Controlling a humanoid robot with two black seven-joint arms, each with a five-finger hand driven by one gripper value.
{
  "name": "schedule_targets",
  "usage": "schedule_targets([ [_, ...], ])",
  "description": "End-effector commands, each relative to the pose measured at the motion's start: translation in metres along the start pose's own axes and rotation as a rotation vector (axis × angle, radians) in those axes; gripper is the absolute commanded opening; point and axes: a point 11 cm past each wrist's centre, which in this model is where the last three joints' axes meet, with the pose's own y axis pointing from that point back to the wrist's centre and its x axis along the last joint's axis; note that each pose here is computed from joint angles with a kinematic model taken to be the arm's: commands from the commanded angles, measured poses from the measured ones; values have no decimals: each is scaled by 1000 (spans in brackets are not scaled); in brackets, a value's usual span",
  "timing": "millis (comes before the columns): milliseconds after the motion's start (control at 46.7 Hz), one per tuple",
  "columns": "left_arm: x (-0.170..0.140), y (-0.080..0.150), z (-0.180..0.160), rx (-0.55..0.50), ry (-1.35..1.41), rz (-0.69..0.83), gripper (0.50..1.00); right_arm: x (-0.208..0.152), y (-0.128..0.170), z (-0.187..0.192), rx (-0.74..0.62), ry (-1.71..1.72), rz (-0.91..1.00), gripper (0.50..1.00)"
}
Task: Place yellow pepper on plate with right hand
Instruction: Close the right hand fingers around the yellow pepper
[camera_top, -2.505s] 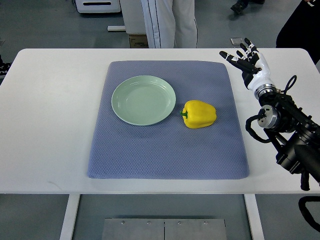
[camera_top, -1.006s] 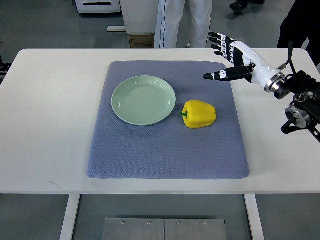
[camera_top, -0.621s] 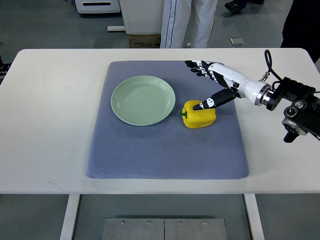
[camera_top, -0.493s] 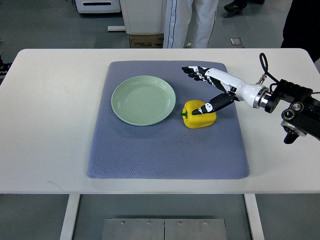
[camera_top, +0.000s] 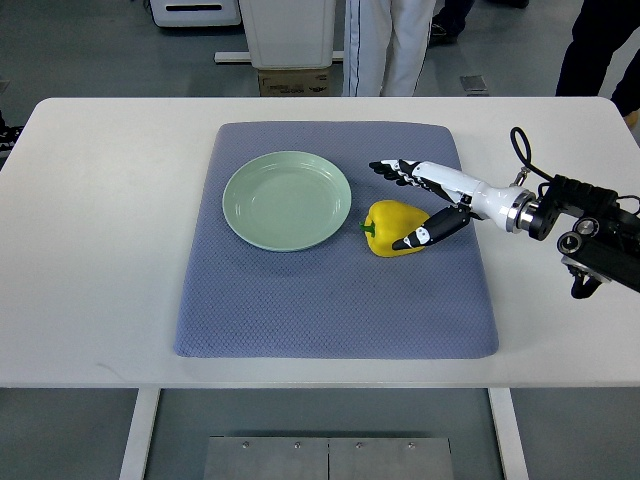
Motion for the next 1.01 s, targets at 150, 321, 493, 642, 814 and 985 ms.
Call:
schedule_targets([
  [150, 0, 0, 0, 0, -1, 0, 1000, -5, -5, 8, -23, 0, 0, 962],
  [321, 0, 0, 0, 0, 0, -1, 1000, -8, -6, 15, -45, 14, 6, 954],
  [493, 0, 0, 0, 0, -1, 2, 1000, -9, -6, 18, -54, 19, -3, 920],
  [642, 0, 0, 0, 0, 0, -1, 1000, -13, -5, 22, -67, 25, -15, 887],
  [814, 0, 0, 0, 0, -1, 2, 1000, -15, -4, 27, -81, 39, -13, 855],
  [985, 0, 0, 0, 0, 0, -1, 1000, -11, -3, 31, -95, 43, -3, 734],
])
